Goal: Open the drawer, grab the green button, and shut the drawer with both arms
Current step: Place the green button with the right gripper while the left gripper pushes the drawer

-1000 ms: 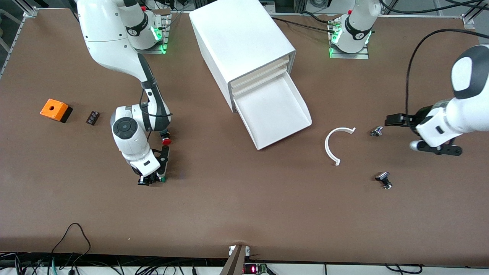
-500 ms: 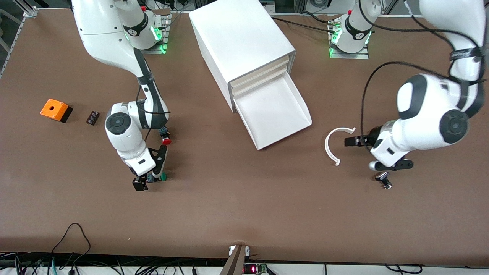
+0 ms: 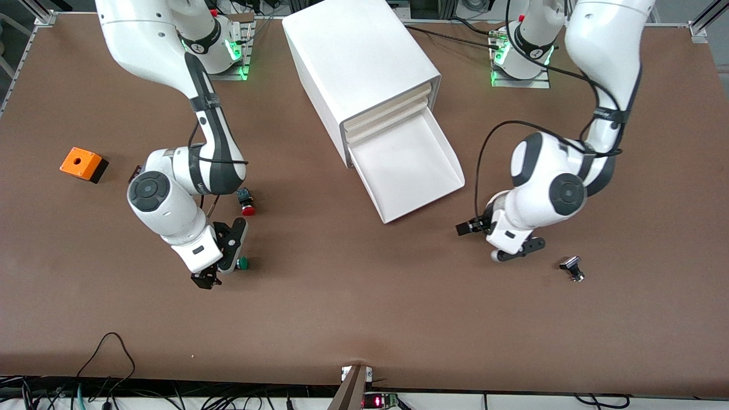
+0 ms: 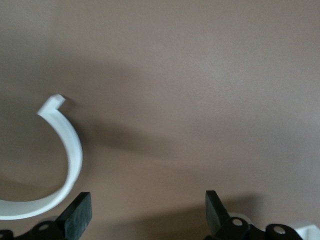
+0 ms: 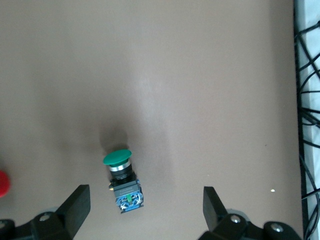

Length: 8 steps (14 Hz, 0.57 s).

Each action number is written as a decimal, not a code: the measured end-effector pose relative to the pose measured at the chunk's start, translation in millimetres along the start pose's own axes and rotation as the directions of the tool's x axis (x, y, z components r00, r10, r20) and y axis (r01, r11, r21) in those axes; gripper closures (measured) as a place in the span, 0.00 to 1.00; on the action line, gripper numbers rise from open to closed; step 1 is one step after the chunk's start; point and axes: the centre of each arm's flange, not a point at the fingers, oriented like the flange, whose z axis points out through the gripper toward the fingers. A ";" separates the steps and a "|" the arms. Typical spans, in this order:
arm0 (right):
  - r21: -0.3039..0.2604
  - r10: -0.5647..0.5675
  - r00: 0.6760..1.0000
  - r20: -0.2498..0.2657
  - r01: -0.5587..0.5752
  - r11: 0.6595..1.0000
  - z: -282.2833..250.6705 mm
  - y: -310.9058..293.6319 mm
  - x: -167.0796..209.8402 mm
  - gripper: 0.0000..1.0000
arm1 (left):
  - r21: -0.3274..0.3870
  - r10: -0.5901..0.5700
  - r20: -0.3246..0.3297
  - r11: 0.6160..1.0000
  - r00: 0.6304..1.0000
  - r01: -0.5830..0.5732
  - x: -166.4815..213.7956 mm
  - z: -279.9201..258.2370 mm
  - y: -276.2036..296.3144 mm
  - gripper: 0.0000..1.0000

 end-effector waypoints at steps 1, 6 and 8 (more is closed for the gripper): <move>0.028 0.005 1.000 -0.007 -0.005 1.000 -15.2 5.3 3.1 0.00 | 0.000 -0.015 -0.006 1.000 1.000 0.015 -5.7 11.2 5.5 0.00; 0.150 0.067 0.997 -0.042 -0.060 0.987 -76.6 25.8 -14.0 0.00 | 0.020 -0.059 0.019 0.998 0.998 0.058 -44.8 57.8 18.9 0.00; 0.149 0.081 0.995 -0.050 -0.073 0.986 -93.7 31.0 -23.4 0.00 | 0.036 -0.046 0.040 0.998 0.998 0.045 -60.6 72.3 22.3 0.00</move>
